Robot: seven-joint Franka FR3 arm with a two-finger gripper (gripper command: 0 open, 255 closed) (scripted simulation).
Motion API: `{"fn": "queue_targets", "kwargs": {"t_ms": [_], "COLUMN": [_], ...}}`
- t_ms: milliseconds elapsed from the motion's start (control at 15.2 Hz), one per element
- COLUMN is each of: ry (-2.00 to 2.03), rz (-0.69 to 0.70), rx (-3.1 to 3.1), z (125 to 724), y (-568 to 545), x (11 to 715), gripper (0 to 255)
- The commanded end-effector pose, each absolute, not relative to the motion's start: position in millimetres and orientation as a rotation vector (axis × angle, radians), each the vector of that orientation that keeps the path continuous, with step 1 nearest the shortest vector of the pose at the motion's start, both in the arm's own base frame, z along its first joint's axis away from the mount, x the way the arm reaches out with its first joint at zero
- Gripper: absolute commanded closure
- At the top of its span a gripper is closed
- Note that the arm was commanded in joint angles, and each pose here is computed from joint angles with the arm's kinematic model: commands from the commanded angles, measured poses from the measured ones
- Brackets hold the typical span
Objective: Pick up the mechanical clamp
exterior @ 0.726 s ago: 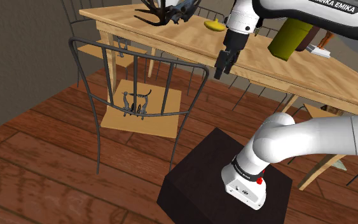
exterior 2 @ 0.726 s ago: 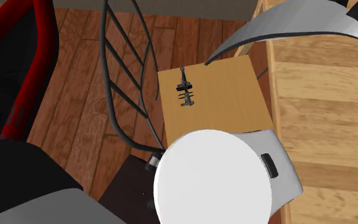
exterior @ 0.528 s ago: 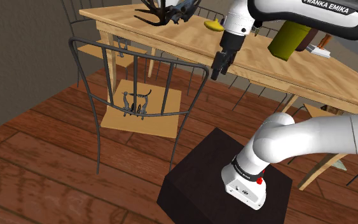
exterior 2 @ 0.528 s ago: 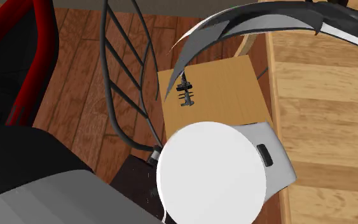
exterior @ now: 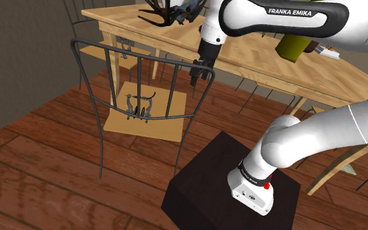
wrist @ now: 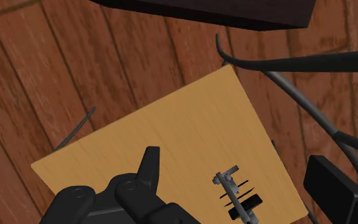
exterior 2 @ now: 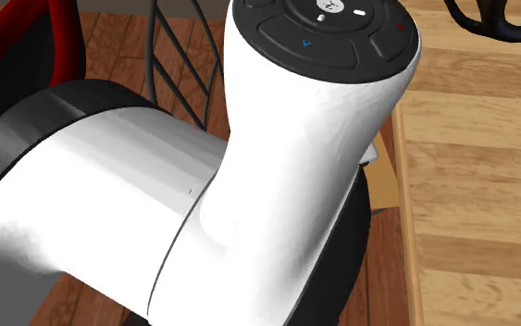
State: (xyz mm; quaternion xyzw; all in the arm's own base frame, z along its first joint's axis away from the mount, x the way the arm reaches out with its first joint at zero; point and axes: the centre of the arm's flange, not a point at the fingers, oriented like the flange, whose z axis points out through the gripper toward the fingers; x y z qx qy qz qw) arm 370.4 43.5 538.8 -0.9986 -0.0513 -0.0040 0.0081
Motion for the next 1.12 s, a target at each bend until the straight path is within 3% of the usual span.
{"fn": "queue_targets", "kwargs": {"t_ms": [0,1056], "ry": [-0.185,-0.376], "rz": [-0.037,-0.210], "rx": [-3.121,-3.110], "z": [522.7,433.8], "y": [53.2,152.5], "x": [389.0,536.2], "gripper": [0,0]}}
